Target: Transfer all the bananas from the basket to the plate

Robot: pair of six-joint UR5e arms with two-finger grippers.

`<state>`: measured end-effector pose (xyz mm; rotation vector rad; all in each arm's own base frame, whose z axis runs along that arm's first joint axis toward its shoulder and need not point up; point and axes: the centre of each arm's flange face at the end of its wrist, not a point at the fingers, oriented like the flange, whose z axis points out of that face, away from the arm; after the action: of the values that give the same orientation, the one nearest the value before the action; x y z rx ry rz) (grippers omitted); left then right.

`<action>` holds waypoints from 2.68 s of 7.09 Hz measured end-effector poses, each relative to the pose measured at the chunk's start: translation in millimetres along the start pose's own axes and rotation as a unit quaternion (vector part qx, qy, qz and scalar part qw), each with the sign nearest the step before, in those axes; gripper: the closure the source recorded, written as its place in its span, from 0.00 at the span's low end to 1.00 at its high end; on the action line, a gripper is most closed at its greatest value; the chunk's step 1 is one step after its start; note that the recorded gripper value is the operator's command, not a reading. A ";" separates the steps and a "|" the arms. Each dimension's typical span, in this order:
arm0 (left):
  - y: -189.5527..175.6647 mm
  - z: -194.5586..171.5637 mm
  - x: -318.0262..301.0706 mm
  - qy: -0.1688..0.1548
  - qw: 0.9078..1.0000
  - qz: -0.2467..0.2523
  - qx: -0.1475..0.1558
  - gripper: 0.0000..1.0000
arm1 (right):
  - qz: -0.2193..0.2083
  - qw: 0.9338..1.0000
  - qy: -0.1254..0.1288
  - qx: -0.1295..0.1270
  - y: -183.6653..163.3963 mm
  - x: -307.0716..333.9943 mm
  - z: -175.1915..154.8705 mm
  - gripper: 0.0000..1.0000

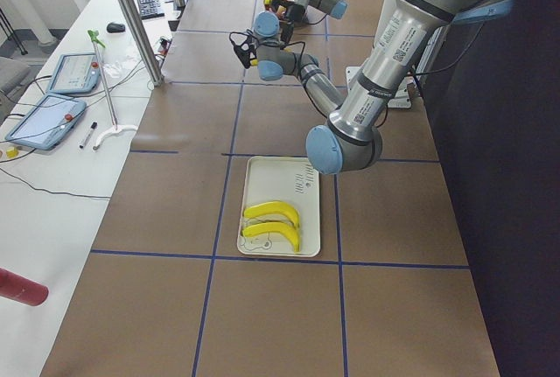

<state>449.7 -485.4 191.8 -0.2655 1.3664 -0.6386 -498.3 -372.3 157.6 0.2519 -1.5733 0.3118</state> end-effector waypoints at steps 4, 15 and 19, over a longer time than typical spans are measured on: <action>6.6 3.5 -1.3 -0.001 1.000 0.004 -0.006 0.37 | 0.000 1.000 0.000 -0.001 1.1 0.1 0.4 0.85; 9.7 5.1 1.5 0.002 1.000 0.008 -0.009 0.95 | 0.000 1.000 0.000 -0.005 6.7 -0.1 1.9 0.45; 7.4 4.1 -0.4 0.002 1.000 0.013 -0.008 0.99 | -0.001 1.000 0.000 -0.004 3.2 -3.4 0.9 0.00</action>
<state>455.6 -480.0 189.1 -0.2605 1.3774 -0.6071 -500.2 -369.7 154.1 0.2461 -1.5733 0.3035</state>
